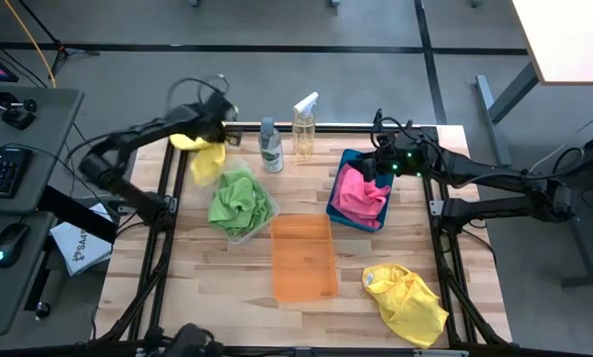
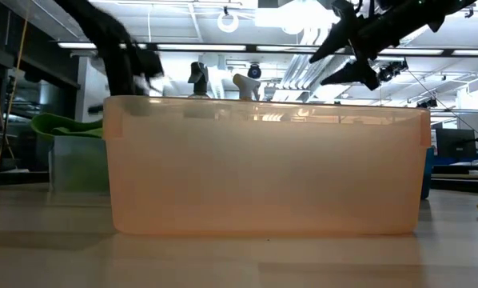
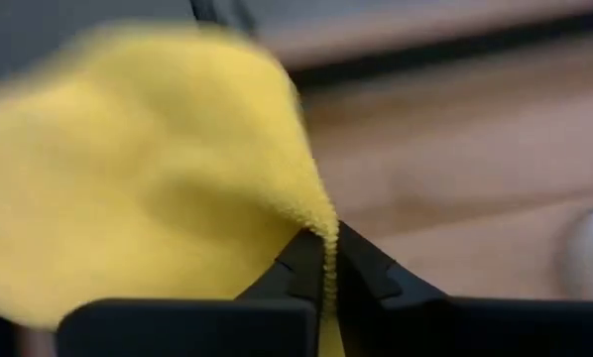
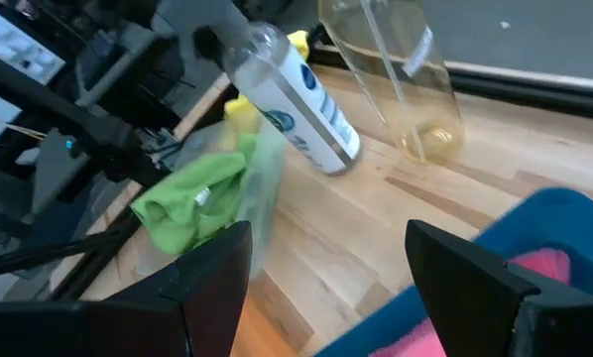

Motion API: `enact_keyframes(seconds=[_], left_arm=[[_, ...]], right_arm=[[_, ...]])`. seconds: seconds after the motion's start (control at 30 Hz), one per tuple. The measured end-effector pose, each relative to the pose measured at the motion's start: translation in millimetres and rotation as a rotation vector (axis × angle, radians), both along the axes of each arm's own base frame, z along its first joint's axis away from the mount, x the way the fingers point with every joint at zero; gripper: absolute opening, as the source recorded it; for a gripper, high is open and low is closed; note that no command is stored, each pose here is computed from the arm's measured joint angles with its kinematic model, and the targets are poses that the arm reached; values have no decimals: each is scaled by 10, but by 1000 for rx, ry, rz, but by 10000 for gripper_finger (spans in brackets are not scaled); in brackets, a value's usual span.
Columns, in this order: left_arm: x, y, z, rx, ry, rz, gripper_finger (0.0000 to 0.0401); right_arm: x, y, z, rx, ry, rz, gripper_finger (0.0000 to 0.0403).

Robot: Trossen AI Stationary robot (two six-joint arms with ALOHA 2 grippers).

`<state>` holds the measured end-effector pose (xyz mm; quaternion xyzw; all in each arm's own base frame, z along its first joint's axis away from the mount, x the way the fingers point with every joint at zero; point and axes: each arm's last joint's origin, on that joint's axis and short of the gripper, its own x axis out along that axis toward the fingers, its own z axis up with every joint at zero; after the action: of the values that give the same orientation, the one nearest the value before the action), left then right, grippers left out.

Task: Sort microfiber towel by color & place in baskets
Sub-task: Put the yellow microfiber towel into the orange bin

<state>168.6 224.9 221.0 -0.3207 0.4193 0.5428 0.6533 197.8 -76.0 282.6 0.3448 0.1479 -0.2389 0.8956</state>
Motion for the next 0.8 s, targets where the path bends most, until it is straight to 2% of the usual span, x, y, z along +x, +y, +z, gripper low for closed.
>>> enact_keyframes(seconds=[0.1,0.2,0.3,0.4,0.6,0.7,0.8], left_arm=[[-95,-152,564,146,-117,-26,2],[-177,-455,1102,255,-239,-97,1],[-269,-840,1562,330,-343,-175,1],[-328,-1207,1900,353,-456,-269,0],[-170,-1791,2280,316,-724,-594,0],[57,-1998,2322,300,-777,-752,0],[372,-2172,2244,279,-746,-904,0]], right_arm=[[24,-2,53,-25,-55,28,264],[58,8,136,-63,-139,107,264],[89,26,248,-87,-258,200,264],[107,50,365,-98,-382,277,264],[138,173,522,-157,-533,358,264],[157,251,541,-211,-545,388,264],[178,331,541,-269,-534,392,264]])
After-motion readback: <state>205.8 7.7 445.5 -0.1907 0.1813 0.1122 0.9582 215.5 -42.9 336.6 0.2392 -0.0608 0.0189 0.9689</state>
